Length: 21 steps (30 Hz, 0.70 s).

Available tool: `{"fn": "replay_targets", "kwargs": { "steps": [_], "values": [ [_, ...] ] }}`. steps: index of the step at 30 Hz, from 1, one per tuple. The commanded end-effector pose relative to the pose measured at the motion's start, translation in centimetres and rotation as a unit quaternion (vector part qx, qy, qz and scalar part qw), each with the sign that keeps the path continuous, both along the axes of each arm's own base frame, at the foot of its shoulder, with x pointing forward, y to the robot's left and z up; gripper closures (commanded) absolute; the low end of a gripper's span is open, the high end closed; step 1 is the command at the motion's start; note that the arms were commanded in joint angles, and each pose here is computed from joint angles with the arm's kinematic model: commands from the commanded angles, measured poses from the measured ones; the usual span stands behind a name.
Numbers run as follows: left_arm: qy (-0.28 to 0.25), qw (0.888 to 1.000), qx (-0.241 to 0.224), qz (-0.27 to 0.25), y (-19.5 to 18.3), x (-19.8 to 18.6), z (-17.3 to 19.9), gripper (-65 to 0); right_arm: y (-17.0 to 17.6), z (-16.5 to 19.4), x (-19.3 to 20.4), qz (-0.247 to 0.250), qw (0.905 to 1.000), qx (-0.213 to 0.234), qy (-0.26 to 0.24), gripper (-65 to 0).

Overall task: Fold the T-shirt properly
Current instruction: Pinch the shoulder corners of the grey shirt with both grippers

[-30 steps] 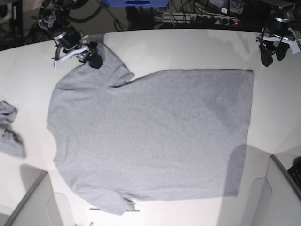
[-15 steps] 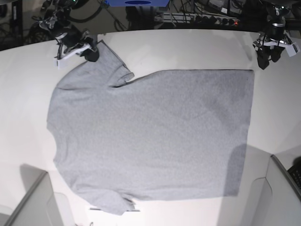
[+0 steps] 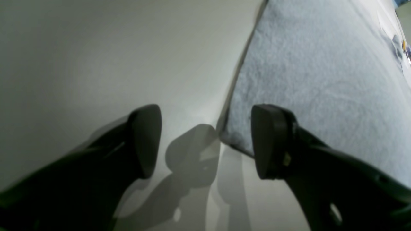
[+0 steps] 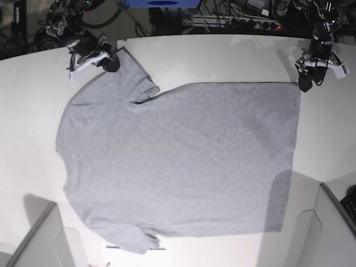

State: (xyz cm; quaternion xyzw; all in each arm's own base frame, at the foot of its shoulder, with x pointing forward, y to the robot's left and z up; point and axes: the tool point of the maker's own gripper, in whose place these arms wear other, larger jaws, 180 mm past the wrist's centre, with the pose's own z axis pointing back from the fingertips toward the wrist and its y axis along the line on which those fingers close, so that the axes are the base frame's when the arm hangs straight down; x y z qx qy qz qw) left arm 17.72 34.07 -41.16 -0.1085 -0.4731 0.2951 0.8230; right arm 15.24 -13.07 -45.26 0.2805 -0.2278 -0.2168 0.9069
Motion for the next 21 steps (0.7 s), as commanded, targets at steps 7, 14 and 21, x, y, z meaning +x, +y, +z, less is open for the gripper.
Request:
{"fn": "replay_targets", "kwargs": {
  "steps": [7, 14, 21],
  "values": [
    [0.012, 0.999, -0.02, -0.036, -2.7, 1.6, -1.0, -41.8, -0.4, -1.6, -2.4, 0.016, 0.9978, -0.025, 0.06, 0.0],
    [0.011, 0.999, -0.029, -0.014, -2.5, 2.7, -1.0, -41.8, -0.4, -1.6, -2.4, 0.016, 0.9978, -0.025, 0.06, 0.0],
    [0.022, 0.998, -0.038, -0.038, -3.9, 3.0, -1.6, -41.6, -0.4, -1.6, -2.3, 0.016, 0.9978, -0.025, 0.059, 0.0]
  ]
}}
